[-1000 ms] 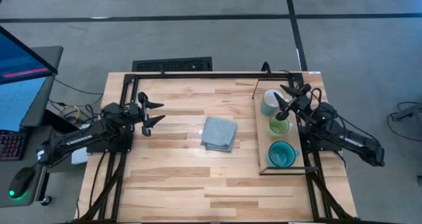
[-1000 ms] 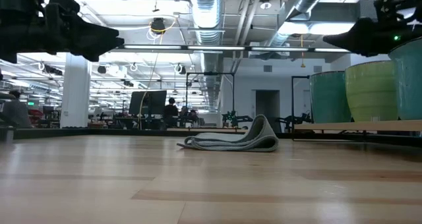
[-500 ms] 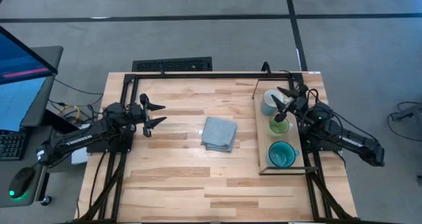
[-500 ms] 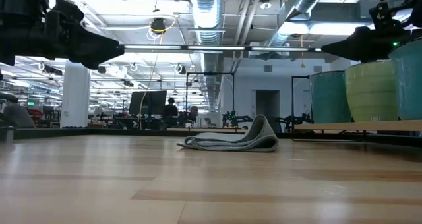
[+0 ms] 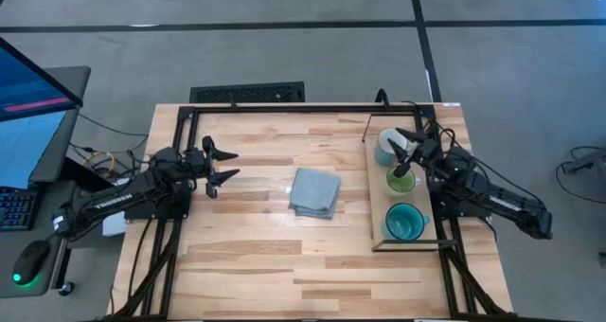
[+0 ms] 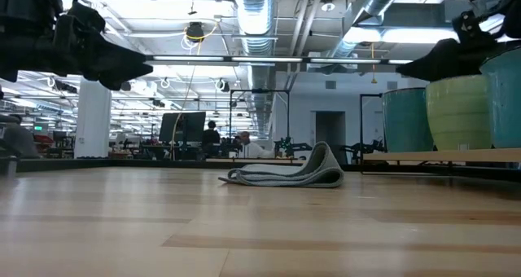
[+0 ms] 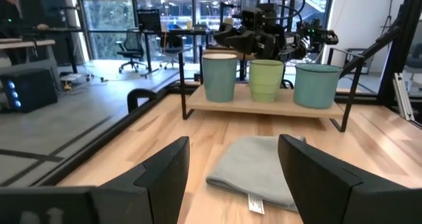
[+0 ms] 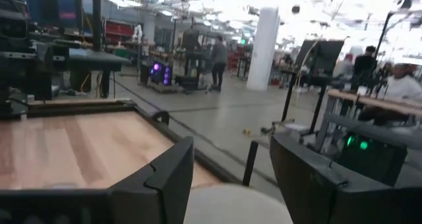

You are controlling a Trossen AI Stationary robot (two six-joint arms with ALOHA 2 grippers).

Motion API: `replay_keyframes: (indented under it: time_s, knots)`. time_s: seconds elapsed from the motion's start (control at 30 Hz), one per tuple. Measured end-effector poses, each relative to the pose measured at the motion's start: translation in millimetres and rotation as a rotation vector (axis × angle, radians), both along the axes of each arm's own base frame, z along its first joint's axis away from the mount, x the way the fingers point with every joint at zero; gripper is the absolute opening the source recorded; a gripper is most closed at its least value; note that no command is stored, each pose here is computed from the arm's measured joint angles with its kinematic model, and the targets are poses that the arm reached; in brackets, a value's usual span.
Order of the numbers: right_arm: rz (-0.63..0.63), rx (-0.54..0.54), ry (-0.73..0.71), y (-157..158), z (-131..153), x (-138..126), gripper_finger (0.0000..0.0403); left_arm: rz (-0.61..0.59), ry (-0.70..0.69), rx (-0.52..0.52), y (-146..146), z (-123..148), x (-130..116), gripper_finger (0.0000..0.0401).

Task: Stack small to large cups/mugs on shelf
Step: Return to Home Position

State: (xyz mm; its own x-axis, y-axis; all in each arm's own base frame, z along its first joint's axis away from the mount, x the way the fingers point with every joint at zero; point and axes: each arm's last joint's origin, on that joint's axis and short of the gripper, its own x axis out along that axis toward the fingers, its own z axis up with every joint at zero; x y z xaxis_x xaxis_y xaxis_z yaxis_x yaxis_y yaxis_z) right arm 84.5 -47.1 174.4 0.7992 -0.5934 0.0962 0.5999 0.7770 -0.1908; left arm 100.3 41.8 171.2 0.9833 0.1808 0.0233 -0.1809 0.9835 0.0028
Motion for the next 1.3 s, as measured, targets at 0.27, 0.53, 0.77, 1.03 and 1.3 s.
replay_keyframes:
  time_s: [0.27, 0.53, 0.77, 1.03, 1.3]
  knots:
    - [0.002, 0.046, 0.030, 0, -5, 0, 0.0221, -0.001, 0.004, -0.005, 0, -1, 0, 0.0224]
    - [0.002, 0.036, 0.037, 0, -5, 0, 0.0221, -0.056, 0.006, -0.019, -2, -1, 0, 0.0224]
    - [0.001, 0.016, 0.029, 0, -3, 0, 0.0221, -0.093, -0.015, 0.004, -3, 1, 0, 0.0224]
    - [0.002, 0.026, 0.029, 0, -4, 0, 0.0221, -0.122, -0.115, 0.071, -9, 10, -10, 0.0224]
    - [0.003, 0.033, 0.043, 0, -5, 1, 0.0221, -0.092, -0.059, 0.009, -8, 3, -11, 0.0224]
